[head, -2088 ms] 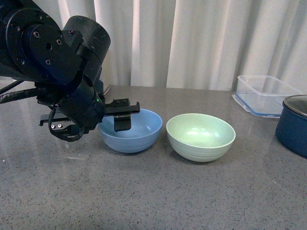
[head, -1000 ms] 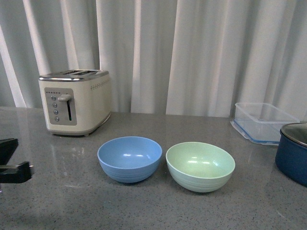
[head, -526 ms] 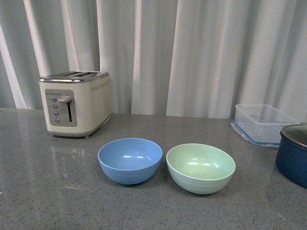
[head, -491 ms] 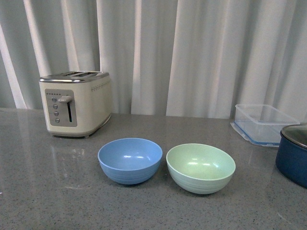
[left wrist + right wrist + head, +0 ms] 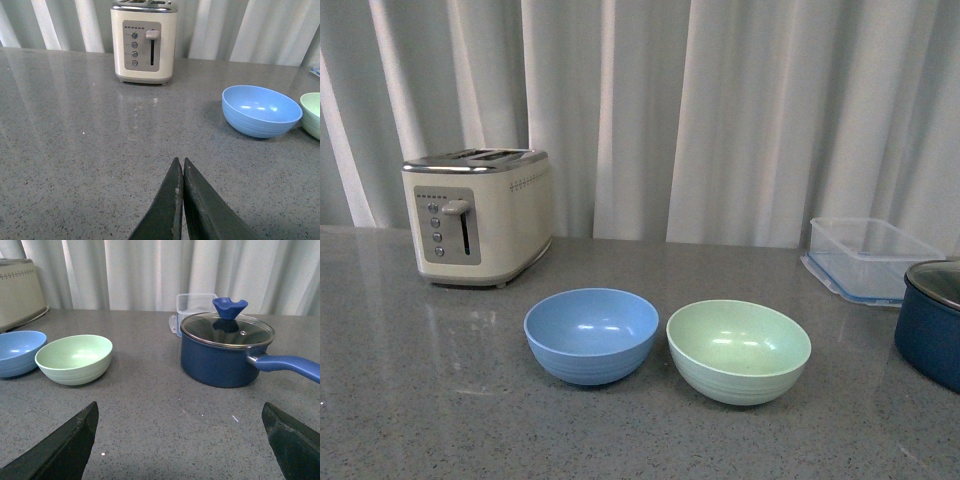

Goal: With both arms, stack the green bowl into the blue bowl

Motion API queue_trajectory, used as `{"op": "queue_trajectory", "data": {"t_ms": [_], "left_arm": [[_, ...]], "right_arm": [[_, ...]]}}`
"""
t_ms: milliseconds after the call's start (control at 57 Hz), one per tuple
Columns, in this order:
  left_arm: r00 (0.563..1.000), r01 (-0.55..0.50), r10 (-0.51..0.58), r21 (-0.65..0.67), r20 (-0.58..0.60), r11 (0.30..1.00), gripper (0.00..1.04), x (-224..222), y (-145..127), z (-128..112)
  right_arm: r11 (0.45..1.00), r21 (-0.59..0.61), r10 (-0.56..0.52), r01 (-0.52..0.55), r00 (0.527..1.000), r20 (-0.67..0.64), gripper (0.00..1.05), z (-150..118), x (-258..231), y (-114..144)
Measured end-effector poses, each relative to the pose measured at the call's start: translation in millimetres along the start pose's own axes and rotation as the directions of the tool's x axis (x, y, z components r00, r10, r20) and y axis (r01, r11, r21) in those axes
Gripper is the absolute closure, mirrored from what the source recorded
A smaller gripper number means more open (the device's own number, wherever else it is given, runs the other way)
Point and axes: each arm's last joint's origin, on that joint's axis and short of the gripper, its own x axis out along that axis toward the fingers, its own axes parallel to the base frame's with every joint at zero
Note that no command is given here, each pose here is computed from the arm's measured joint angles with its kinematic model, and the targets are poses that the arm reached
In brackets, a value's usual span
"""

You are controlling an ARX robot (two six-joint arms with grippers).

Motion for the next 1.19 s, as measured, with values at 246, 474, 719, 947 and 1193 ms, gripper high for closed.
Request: {"op": "queue_trajectory", "data": {"t_ms": [246,474,719,947,1193], "left_arm": [[1.0,0.0,0.0,0.0,0.01,1.0,1.01,-10,0,3],[1.0,0.0,0.0,0.0,0.016,1.0,1.01,-18,0,5],[1.0,0.0,0.0,0.0,0.015,1.0,1.01,-24,0,5],[1.0,0.0,0.0,0.0,0.014,1.0,1.01,-28,0,4],[1.0,0.0,0.0,0.001,0.01,1.0,1.01,-40,0,1]], "right_arm": [[1.0,0.0,0.0,0.0,1.0,0.0,0.1,0,0,0],[1.0,0.0,0.0,0.0,1.0,0.0,0.1,0,0,0],[1.0,0.0,0.0,0.0,1.0,0.0,0.1,0,0,0],[1.0,0.0,0.0,0.0,1.0,0.0,0.1,0,0,0],[1.0,0.0,0.0,0.0,1.0,0.0,0.1,0,0,0]]}}
